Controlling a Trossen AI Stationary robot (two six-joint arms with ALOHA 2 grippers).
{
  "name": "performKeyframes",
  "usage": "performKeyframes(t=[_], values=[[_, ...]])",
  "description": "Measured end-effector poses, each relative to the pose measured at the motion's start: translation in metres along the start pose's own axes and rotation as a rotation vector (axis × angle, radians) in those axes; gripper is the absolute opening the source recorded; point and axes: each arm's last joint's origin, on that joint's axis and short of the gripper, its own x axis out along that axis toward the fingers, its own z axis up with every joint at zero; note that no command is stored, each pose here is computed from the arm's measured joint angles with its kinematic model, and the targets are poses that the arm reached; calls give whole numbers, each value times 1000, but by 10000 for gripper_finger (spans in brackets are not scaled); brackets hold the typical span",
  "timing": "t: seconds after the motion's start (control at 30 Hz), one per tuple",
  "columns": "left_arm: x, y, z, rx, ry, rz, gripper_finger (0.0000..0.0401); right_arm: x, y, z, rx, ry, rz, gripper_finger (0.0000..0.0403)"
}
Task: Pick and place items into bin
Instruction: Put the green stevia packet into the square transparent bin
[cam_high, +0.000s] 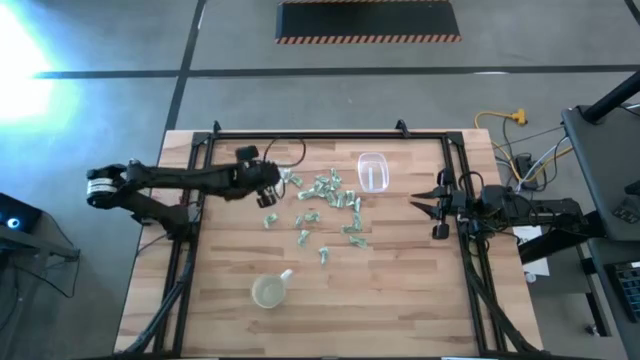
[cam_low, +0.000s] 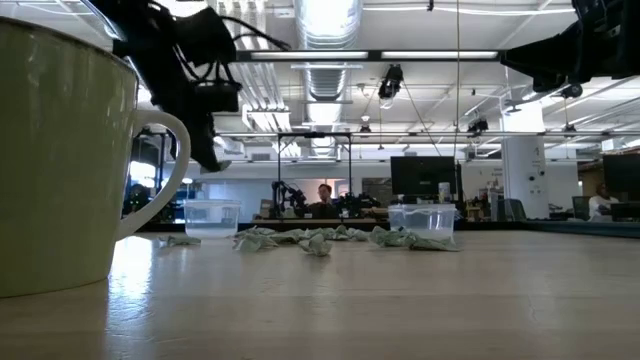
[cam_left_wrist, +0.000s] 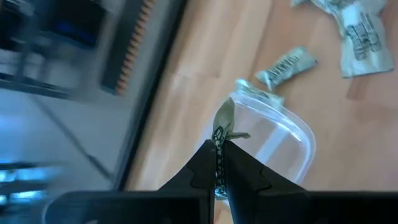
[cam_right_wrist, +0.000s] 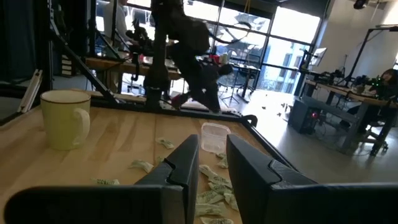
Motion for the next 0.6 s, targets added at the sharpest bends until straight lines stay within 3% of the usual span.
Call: performKeyframes(t=[0.1, 0.3, 0.47, 0.6], values=[[12, 8, -1, -32, 14, -58, 8, 0, 0, 0, 20, 2, 0, 73], [25, 16, -4, -63, 54, -54, 8, 0, 1, -6, 55, 56, 7, 73], [28, 12, -4, -40, 47, -152, 10, 2, 2, -13, 65, 79, 8, 73], [29, 11, -3, -39, 45, -174, 33, 2, 3, -15, 65, 92, 4, 73]])
